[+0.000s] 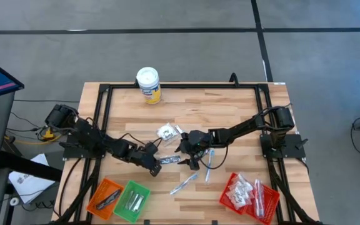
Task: Pick & Place Travel size toiletries
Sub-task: Put the black comb into the orange basket
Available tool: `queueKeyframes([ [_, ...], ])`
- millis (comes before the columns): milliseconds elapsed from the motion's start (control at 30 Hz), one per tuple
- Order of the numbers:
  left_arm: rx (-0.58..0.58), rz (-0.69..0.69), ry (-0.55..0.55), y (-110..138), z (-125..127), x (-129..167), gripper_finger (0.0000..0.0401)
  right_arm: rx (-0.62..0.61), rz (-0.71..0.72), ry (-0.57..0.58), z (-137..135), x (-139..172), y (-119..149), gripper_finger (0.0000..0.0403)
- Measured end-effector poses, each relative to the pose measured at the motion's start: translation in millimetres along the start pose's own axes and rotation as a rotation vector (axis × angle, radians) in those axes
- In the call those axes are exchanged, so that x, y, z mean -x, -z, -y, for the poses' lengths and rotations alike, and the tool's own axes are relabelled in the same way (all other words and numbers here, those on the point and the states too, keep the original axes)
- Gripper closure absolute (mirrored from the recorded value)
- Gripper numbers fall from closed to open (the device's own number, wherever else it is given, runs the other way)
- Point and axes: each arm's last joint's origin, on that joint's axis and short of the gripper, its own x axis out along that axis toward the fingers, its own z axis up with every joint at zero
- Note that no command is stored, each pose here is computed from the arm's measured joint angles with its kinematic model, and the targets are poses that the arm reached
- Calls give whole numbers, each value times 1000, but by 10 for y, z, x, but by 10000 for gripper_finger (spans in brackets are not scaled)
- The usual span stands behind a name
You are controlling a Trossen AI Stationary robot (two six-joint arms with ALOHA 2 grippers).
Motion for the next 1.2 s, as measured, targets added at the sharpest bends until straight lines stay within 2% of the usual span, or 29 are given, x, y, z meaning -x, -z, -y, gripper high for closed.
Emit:
queueKeyframes([
  [333,-3,-72,-29,83,-47,-171,401,0,-1,0,0,1,0,117],
  [567,6,-77,-17,71,-44,-179,401,-6,-29,0,0,1,28,117],
  [800,-3,96,56,-116,146,19,401,-9,-43,1,1,3,41,117],
  [900,-6,85,5,-112,71,-17,401,-11,-42,4,16,6,40,117],
  [1200,-9,-7,-3,-43,35,-177,401,-12,-42,6,25,8,40,117],
])
